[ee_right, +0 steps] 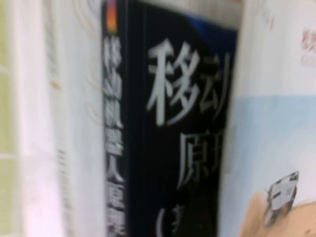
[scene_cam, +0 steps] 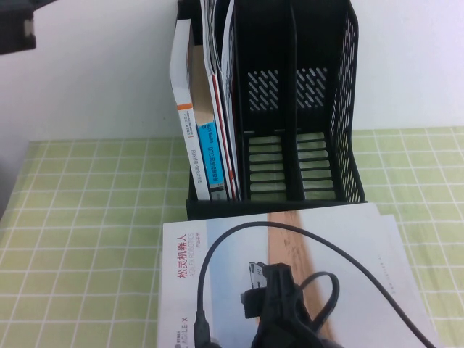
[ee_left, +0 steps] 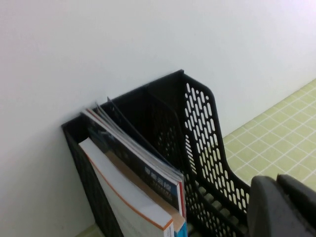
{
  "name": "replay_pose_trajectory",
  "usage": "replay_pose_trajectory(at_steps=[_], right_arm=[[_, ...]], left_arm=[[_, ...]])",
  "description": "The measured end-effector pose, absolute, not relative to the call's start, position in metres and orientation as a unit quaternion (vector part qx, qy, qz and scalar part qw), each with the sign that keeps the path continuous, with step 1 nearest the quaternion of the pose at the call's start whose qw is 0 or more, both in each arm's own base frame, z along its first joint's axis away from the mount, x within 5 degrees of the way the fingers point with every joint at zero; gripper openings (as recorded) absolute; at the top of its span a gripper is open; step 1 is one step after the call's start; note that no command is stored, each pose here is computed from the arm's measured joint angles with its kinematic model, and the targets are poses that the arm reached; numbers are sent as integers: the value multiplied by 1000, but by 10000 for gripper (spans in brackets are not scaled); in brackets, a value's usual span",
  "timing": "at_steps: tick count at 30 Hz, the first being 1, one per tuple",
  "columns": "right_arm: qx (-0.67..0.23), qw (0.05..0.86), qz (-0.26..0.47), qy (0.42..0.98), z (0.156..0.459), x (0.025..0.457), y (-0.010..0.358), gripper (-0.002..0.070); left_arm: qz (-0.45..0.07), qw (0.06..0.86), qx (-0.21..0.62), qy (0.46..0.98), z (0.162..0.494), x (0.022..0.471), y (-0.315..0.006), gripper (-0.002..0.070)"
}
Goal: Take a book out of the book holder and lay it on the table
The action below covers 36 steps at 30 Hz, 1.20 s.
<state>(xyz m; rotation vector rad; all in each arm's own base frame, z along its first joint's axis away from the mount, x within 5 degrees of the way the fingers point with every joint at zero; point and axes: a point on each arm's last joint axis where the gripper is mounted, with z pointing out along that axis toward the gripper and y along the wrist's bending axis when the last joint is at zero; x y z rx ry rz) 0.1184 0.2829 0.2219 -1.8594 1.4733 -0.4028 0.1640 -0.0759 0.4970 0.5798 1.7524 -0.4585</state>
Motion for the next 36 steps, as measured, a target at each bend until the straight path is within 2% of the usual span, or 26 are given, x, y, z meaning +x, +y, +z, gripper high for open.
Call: replay_pose_trajectory(at_steps=[5, 8, 11, 13, 14, 15, 17, 22, 25, 29, 32, 36], right_arm=[[-699, 367, -91, 607, 241, 92, 278, 526], [-691, 378, -51, 614, 257, 77, 273, 498], [-687, 404, -20, 604, 277, 65, 269, 356], [-678, 427, 1, 599, 296, 60, 267, 183], [-670, 440, 11, 597, 307, 59, 267, 120], [-661, 455, 23, 597, 319, 59, 264, 77], [-643, 483, 42, 592, 343, 59, 256, 35], [-593, 568, 150, 550, 407, 49, 220, 4], [-572, 592, 206, 529, 427, 42, 200, 0], [-576, 589, 176, 539, 429, 46, 183, 0], [-589, 564, 131, 564, 419, 51, 177, -1], [-604, 544, 124, 569, 401, 50, 170, -1]], left_arm=[[-197, 614, 270, 715, 509, 137, -72, -3], [-197, 629, 279, 698, 508, 116, -68, -3], [-211, 643, 277, 682, 495, 88, -63, -3], [-225, 645, 265, 680, 477, 75, -61, -3], [-232, 644, 259, 681, 467, 71, -60, -3], [-237, 645, 251, 682, 455, 66, -58, -3], [-246, 642, 232, 688, 428, 61, -56, -3], [-284, 643, 146, 696, 369, 46, -46, -3], [-300, 653, 96, 688, 340, 38, -40, -3], [-298, 652, 66, 694, 304, 39, -36, -3], [-293, 633, 55, 714, 280, 45, -36, -3], [-301, 619, 18, 726, 260, 52, -35, -3]])
